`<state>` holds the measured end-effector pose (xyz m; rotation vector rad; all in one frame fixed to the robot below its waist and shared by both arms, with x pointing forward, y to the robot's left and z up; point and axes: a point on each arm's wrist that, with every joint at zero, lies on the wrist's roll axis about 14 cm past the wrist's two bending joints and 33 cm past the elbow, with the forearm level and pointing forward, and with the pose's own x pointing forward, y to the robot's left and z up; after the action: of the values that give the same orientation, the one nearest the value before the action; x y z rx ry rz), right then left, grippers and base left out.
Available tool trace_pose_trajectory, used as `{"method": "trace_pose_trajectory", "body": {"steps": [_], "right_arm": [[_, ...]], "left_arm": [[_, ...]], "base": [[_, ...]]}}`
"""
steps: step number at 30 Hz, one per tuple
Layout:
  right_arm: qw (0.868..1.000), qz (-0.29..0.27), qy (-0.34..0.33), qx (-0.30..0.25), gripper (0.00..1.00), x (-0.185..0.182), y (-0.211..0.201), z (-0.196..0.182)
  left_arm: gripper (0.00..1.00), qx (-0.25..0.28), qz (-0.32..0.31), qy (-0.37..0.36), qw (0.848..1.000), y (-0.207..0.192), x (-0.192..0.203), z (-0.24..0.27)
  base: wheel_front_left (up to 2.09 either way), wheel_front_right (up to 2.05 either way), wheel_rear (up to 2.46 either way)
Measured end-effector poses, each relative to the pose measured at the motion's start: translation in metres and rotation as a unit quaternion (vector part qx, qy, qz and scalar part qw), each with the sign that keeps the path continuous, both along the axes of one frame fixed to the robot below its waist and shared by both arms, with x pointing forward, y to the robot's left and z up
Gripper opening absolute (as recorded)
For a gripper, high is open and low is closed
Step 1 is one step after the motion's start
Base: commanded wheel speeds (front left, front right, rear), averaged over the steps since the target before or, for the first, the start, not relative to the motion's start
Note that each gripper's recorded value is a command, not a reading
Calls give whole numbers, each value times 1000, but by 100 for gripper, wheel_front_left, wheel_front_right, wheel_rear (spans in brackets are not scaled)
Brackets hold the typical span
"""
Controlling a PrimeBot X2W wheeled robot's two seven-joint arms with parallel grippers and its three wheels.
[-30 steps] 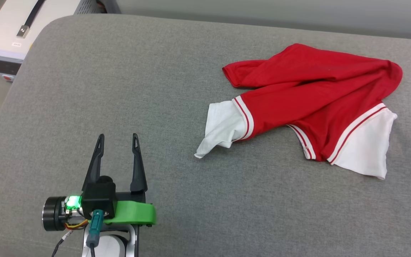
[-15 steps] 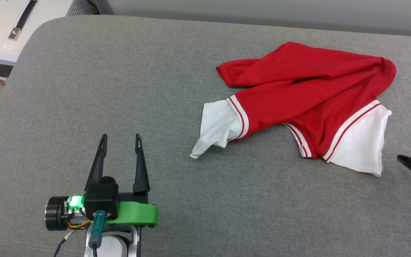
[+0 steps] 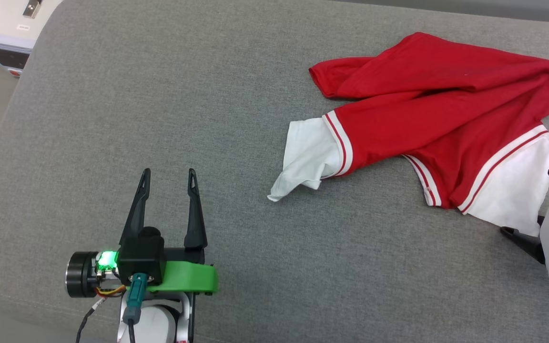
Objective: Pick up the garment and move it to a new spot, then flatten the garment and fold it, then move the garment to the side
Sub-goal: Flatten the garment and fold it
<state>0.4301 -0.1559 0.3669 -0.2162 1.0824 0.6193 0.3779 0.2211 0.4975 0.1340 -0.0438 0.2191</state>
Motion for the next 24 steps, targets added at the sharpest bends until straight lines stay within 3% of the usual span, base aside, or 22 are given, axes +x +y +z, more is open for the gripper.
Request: {"method": "trace_pose_trajectory", "body": {"steps": [3, 4, 5, 14, 24], "right_arm": [[1000, 1, -1, 0, 100, 0, 1, -4], [1000, 1, -3, 3, 43, 0, 3, -4], [1000, 0, -8, 7, 0, 0, 3, -3], [996, -21, -74, 53, 0, 0, 7, 21], [989, -73, -102, 82, 0, -40, -21, 48]], "left_arm": [[100, 0, 4, 1, 1000, 2, -1, -1], [100, 0, 5, 1, 1000, 3, -1, 0], [100, 0, 7, 0, 1000, 3, -1, 0], [100, -4, -3, -16, 1000, -3, -1, 9], [100, -8, -12, -25, 1000, -8, -16, 16]], "base": [[0, 0, 0], [0, 0, 0], [0, 0, 0], [0, 0, 0], [0, 0, 0]]}}
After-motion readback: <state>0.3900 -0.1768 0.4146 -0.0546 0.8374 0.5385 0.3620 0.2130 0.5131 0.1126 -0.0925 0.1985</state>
